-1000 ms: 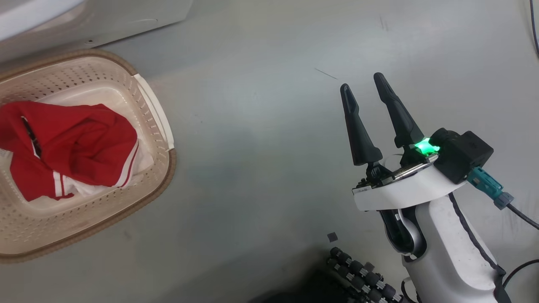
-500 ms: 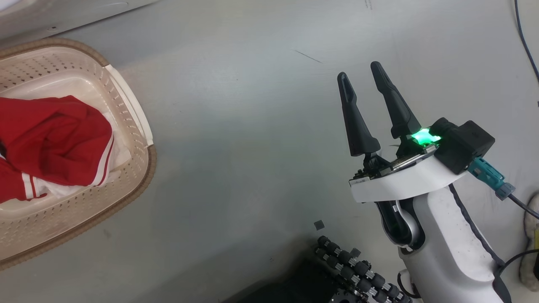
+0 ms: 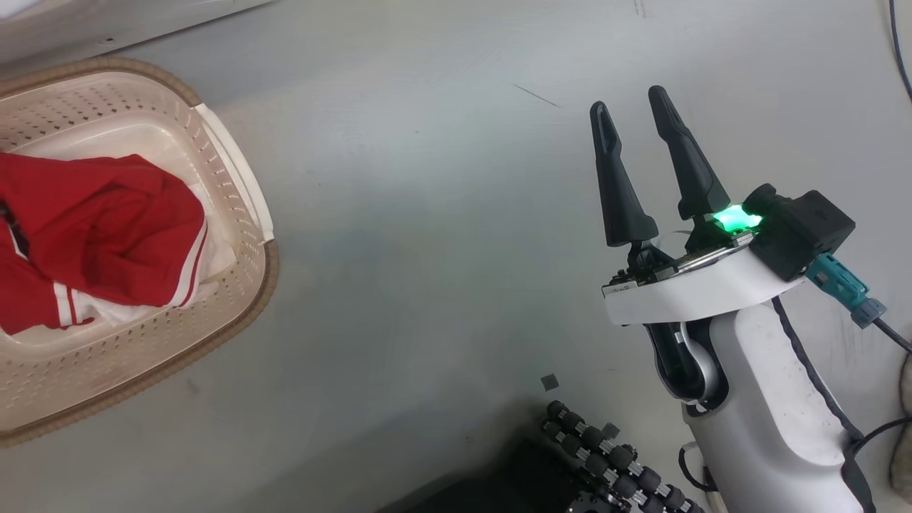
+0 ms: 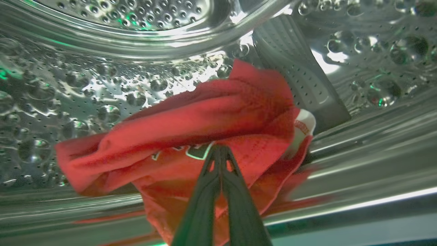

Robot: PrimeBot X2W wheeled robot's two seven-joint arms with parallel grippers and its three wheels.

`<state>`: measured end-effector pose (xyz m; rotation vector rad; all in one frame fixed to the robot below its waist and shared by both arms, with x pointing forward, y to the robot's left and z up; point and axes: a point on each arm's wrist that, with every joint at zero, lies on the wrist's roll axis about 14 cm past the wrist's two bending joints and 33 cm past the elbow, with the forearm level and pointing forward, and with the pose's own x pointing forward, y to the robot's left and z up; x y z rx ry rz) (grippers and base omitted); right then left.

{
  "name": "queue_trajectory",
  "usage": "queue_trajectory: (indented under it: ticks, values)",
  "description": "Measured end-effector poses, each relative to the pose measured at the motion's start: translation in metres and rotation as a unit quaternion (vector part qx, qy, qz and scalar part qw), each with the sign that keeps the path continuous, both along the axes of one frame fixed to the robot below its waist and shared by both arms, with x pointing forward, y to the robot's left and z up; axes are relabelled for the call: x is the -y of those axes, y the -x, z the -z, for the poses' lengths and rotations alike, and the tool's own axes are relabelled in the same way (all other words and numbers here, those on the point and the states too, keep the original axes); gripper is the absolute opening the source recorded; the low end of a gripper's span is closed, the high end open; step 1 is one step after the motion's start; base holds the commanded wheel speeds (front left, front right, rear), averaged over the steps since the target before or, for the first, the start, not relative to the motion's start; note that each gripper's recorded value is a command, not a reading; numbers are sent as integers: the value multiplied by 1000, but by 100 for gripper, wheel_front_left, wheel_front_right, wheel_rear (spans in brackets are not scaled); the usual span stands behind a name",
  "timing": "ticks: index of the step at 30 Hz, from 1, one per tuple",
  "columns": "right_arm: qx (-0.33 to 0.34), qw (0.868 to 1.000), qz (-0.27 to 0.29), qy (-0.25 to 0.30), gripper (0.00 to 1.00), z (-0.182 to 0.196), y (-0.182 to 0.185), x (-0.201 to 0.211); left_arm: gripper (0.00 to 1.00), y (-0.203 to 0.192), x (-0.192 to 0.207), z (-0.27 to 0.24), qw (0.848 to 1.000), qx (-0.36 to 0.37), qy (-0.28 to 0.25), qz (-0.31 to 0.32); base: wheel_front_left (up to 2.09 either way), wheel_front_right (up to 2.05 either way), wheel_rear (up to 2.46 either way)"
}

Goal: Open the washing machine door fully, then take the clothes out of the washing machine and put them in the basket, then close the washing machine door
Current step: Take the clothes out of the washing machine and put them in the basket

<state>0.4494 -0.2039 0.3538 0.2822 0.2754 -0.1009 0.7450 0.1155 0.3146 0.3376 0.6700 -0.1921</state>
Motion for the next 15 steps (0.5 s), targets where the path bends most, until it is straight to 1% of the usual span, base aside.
queue_trajectory:
  ticks: [7,15]
  values:
    - [10,1000,-12,9,100,-1,-9,-4,0,-4,3,-27,998,56,20,4,0,0,0]
    - [17,999,-27,12,100,-1,-16,-12,0,-4,4,-61,991,122,52,-1,0,0,0]
